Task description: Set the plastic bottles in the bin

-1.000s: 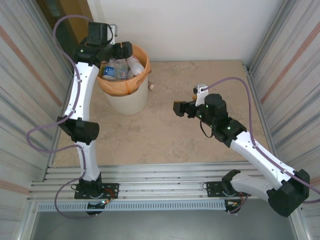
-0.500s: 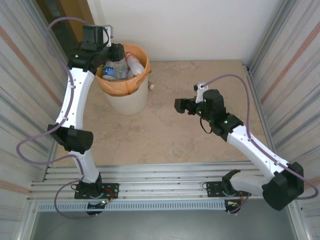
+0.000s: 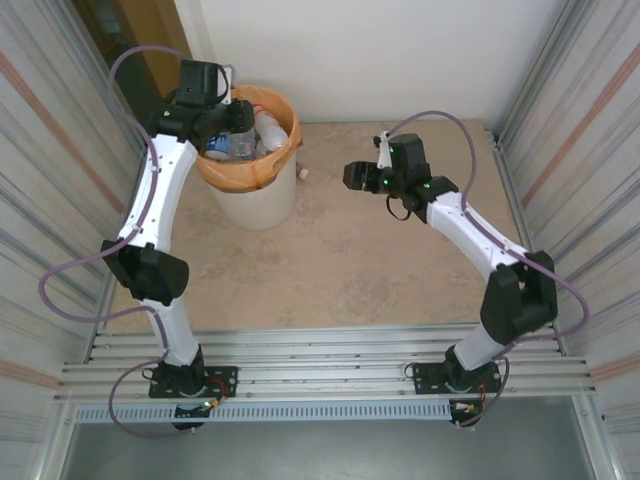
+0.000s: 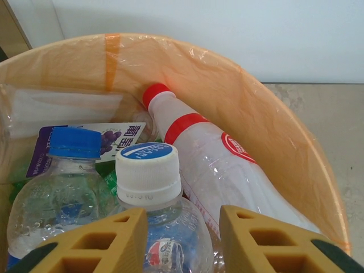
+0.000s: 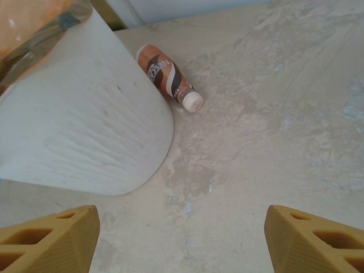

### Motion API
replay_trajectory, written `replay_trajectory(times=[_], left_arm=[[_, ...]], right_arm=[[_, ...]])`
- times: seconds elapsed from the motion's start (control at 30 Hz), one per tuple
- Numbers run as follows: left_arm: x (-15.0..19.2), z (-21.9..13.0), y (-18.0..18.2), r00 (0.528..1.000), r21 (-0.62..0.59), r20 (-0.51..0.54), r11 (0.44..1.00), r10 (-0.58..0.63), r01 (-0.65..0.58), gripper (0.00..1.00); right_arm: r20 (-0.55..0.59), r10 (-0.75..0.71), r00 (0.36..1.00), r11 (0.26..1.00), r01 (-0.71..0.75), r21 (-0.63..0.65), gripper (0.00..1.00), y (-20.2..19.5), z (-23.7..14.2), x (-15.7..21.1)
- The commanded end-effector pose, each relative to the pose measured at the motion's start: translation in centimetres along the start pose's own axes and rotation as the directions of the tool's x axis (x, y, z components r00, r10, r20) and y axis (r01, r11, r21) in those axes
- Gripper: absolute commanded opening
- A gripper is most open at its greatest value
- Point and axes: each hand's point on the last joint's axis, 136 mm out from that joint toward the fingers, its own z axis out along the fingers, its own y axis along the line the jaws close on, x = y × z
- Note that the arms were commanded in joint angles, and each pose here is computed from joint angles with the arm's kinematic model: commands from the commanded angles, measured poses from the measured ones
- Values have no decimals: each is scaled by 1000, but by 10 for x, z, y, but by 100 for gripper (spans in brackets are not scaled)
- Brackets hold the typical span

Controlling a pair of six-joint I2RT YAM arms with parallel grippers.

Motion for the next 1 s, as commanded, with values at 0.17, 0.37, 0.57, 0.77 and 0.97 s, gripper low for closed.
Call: replay_trajectory(times=[0.17,0.37,0.57,0.77,0.97], left_arm=[[-20,-54,-18,994,42,109,999,12,-16,54],[-17,-92,-26,983,69,185,997,5,-18,65],[-2,-121,-25,969,88,245,996,-32,11,73],[14,-137,-23,955,113,287,992,-77,46,76],[23,-141,-23,951,131,294,989,-99,63,79]], right_arm=[[-113,23,993,998,-29,-51,68,-10,73,-3],[-143,24,989,996,-36,-86,61,-15,132,-10],[-148,15,989,989,-37,-146,56,-10,179,-20],[-161,28,987,983,-56,-175,55,-6,224,-18],[-152,79,985,968,-113,-226,55,-4,251,-13]])
